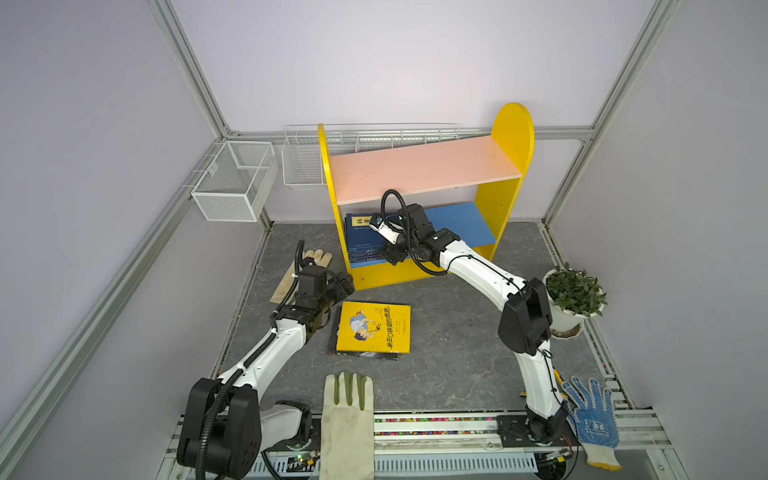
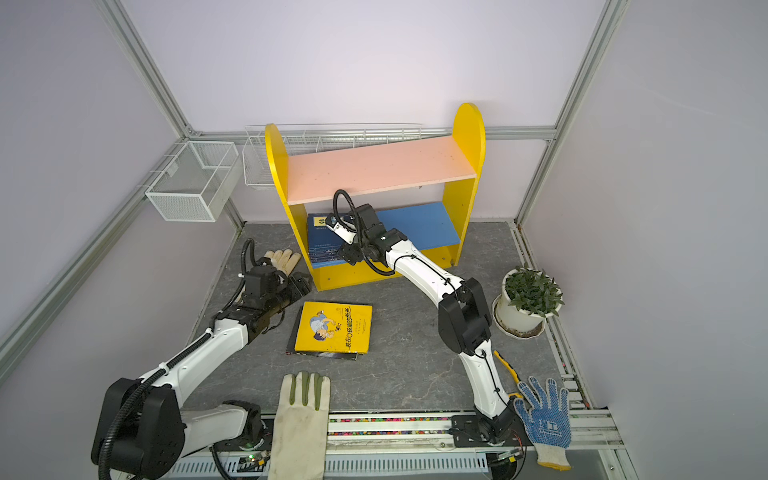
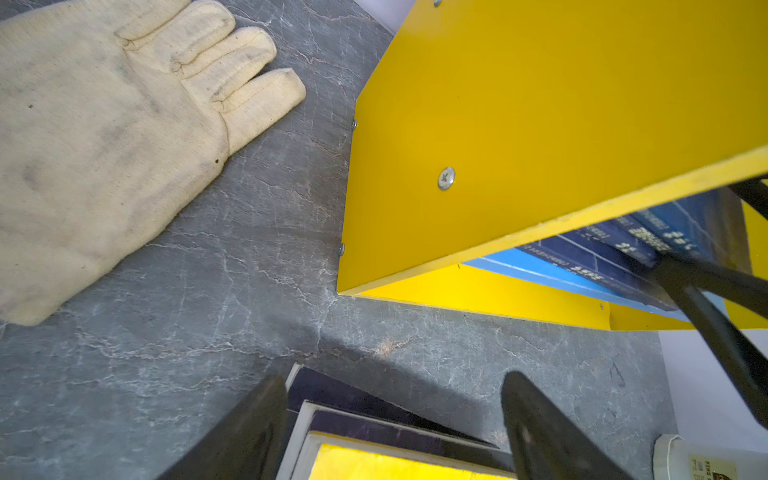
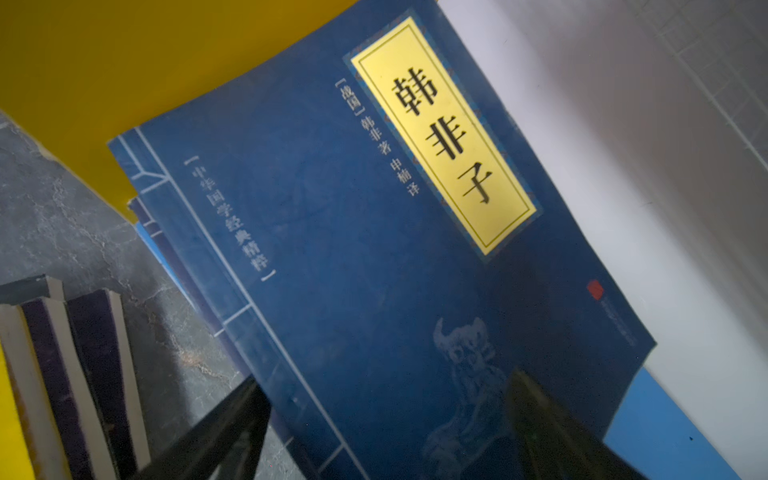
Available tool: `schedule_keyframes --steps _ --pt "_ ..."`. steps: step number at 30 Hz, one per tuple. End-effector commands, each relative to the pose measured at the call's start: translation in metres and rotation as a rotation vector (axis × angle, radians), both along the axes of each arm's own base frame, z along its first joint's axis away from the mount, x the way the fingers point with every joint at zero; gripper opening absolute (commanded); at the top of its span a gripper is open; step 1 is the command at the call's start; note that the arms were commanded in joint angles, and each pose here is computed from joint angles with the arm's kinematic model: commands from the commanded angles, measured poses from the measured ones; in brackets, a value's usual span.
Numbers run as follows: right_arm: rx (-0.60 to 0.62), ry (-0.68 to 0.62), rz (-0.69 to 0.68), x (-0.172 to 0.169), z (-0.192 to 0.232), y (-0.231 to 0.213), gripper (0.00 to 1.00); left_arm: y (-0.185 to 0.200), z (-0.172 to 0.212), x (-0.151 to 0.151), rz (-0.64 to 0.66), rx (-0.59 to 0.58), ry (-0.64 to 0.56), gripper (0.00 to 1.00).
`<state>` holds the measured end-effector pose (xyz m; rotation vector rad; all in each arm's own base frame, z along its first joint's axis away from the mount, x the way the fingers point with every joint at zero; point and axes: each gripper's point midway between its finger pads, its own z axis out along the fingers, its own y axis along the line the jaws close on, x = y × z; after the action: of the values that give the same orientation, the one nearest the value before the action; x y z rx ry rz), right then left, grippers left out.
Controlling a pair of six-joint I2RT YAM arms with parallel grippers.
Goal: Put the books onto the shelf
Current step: 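Push the flattened dark blue book stack deeper into the shelf with the right gripper, then move the right gripper to the yellow book while the left gripper lowers onto it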
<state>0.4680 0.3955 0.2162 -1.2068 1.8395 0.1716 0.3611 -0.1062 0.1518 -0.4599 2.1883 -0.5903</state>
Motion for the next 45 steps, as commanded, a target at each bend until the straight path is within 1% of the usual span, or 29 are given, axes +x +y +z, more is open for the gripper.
schedule_keyframes --steps 1,7,9,11,14,19,24,28,31,34,36,39,41,45 --pt "0.1 -0.034 0.004 -0.009 0.038 -0.008 0.9 -0.001 0.013 0.005 0.0 0.001 -0.034 0.82" --pt "0.213 -0.047 -0.018 -0.023 0.064 -0.018 0.91 -0.001 0.008 0.007 -0.002 0.003 -0.019 0.82" --pt "0.232 -0.037 -0.043 -0.029 0.066 -0.025 0.91 -0.001 0.006 0.007 -0.003 0.007 -0.012 0.82" --pt "0.249 0.005 -0.056 -0.04 0.058 -0.031 0.91 -0.001 0.003 0.006 -0.008 0.017 -0.002 0.82" --pt "0.256 0.109 -0.049 -0.069 0.033 -0.039 0.9 -0.001 -0.003 0.005 -0.022 0.042 0.017 0.82" --pt "0.226 0.363 -0.033 -0.129 -0.035 -0.048 0.88 0.0 -0.025 -0.004 -0.063 0.103 0.111 0.82" --pt "0.116 0.598 0.033 -0.189 -0.095 -0.061 0.87 -0.004 -0.054 -0.031 -0.136 0.137 0.27 0.81" --pt "0.024 0.695 0.053 -0.216 -0.125 -0.08 0.86 -0.005 -0.065 -0.055 -0.182 0.18 0.34 0.8" --pt "-0.008 0.763 0.064 -0.229 -0.138 -0.086 0.86 -0.004 -0.068 -0.07 -0.214 0.193 0.38 0.79" --pt "-0.001 0.826 0.069 -0.235 -0.148 -0.084 0.85 -0.011 -0.071 -0.085 -0.265 0.182 0.407 0.78" --pt "-0.001 0.849 0.077 -0.235 -0.155 -0.081 0.84 -0.02 -0.075 -0.092 -0.3 0.179 0.43 0.78" --pt "0.008 0.878 0.085 -0.229 -0.162 -0.074 0.83 -0.028 -0.082 -0.1 -0.343 0.223 0.471 0.77" --pt "0.027 0.888 0.088 -0.224 -0.163 -0.068 0.82 -0.034 -0.083 -0.1 -0.371 0.226 0.477 0.74" --pt "0.129 0.866 0.074 -0.207 -0.146 -0.061 0.81 -0.053 -0.076 -0.098 -0.453 0.19 0.453 0.7"
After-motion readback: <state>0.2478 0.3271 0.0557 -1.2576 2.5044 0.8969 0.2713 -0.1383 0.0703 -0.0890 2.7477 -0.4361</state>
